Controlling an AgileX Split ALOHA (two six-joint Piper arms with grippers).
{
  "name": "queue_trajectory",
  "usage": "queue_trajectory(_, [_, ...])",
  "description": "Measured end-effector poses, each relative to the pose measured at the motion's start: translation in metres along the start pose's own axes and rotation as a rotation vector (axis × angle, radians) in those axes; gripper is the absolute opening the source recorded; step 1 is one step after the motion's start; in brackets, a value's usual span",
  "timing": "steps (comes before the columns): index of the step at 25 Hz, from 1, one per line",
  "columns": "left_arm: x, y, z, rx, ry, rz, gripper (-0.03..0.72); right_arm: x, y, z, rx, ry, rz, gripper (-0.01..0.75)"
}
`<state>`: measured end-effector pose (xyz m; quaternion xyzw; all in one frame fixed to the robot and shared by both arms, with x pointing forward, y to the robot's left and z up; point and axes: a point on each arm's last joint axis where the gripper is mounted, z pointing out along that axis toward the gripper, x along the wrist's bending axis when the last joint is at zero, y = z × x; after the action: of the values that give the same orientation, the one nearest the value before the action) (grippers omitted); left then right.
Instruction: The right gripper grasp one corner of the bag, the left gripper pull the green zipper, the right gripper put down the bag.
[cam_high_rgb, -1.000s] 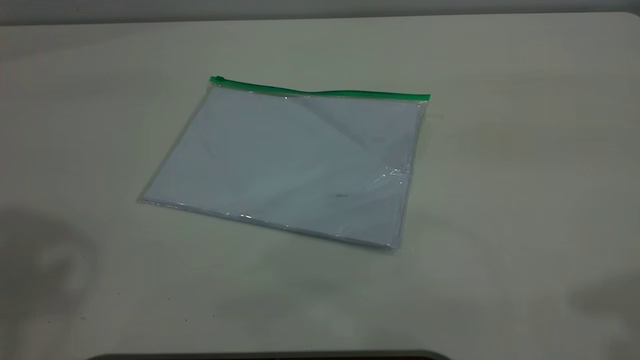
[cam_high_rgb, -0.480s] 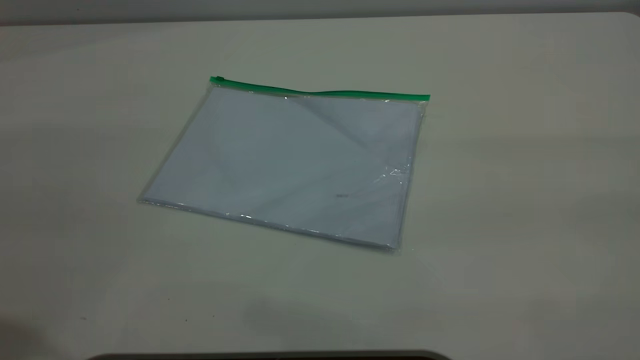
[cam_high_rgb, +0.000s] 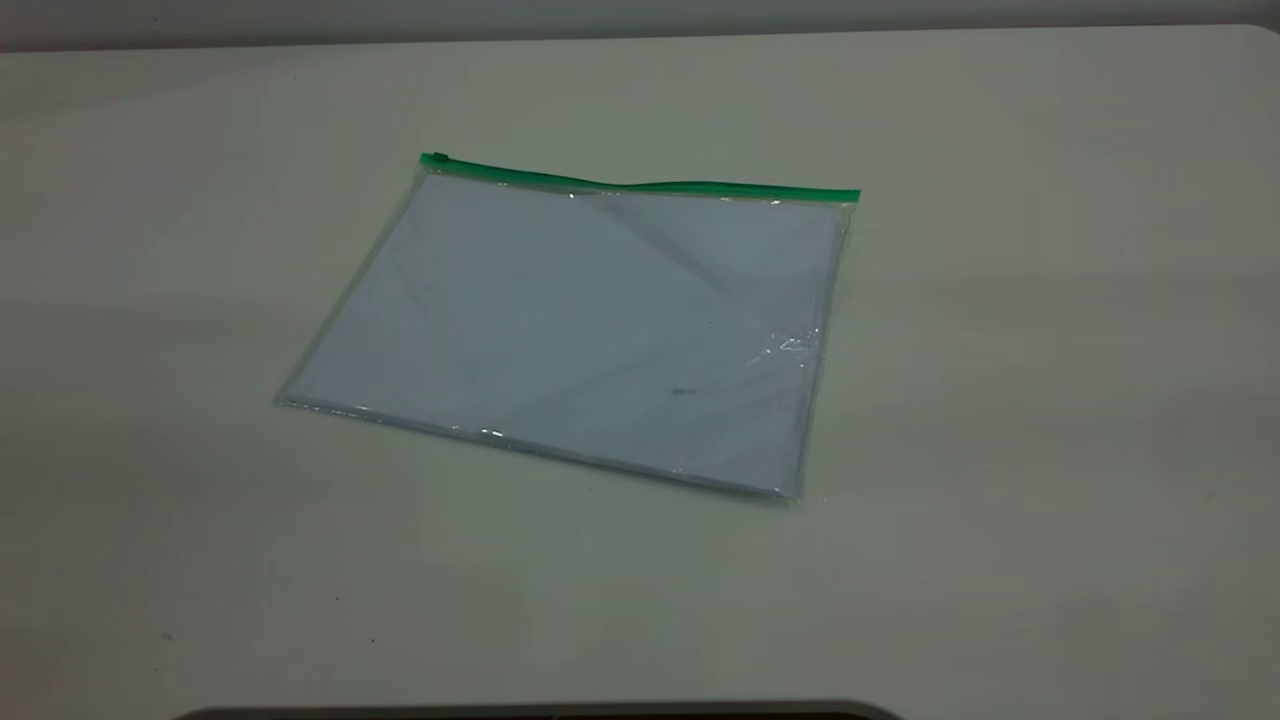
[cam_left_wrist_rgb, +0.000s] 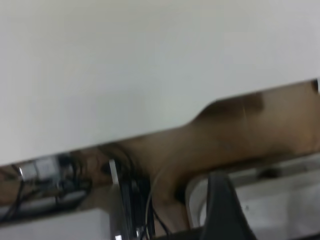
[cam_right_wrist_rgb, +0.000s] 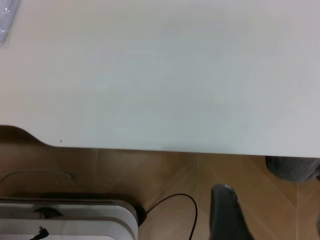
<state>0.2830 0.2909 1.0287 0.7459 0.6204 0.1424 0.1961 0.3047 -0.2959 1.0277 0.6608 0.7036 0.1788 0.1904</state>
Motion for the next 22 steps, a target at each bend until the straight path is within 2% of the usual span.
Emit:
queue_trajectory(11, [-0.007,-0.030,-0.022,-0.251,0.038,0.028,0.525,0.000,-0.001,-0.002,-0.017,0.001,0.001,0.466])
queue_trajectory(15, [-0.009,-0.038,-0.026,-0.308,0.047,0.035,0.525,-0.002,-0.011,-0.014,-0.123,0.006,0.009,0.466])
queue_trajectory(22, [-0.011,-0.049,-0.031,-0.387,0.059,0.045,0.525,-0.005,-0.039,-0.040,-0.381,0.018,0.028,0.466])
